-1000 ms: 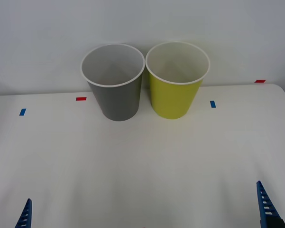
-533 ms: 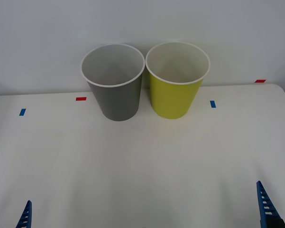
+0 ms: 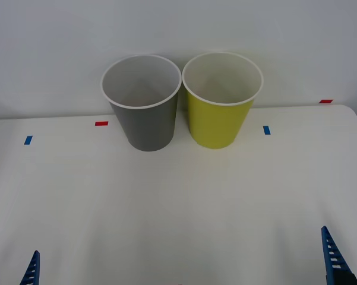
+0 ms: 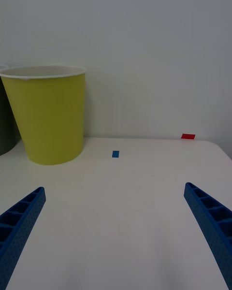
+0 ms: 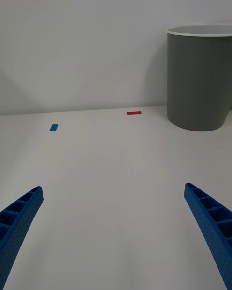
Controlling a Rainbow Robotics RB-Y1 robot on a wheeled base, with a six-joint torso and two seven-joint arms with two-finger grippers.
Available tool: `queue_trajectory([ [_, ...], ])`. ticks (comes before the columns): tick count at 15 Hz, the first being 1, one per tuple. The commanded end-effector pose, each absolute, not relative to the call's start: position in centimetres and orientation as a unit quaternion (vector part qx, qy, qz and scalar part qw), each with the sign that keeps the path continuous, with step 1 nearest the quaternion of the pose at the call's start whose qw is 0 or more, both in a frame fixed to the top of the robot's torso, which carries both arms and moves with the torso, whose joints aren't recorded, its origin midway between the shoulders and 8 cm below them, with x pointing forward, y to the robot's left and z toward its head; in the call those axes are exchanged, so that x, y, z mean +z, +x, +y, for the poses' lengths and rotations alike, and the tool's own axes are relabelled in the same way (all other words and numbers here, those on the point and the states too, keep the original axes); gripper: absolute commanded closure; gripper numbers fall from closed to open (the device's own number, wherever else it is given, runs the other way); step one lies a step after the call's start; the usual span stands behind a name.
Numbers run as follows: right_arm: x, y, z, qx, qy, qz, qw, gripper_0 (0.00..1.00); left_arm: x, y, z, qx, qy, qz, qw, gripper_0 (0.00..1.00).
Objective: Put cans in the gray bin and PET bottles in the light green bin.
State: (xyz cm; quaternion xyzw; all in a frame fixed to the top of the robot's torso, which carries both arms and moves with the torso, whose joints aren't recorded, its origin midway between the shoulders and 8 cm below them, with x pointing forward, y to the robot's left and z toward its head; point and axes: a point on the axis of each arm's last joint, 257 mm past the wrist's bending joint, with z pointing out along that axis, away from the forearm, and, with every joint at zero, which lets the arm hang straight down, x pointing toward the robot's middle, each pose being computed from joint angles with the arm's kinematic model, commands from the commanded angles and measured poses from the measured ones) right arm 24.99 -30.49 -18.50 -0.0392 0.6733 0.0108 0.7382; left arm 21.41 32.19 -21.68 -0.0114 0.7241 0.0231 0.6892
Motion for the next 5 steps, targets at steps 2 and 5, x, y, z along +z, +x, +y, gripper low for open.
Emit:
queue_trajectory([
  [2, -18.49, 24.99, -30.49, 0.011, -0.039, 0.673, 0.738, 0.0, -21.68, 21.42, 32.19, 0.023, -0.011, 0.724, 0.689, 0.0],
  [5, -18.49, 24.99, -30.49, 0.011, -0.039, 0.673, 0.738, 0.0, -21.68, 21.42, 32.19, 0.023, -0.011, 0.724, 0.689, 0.0],
])
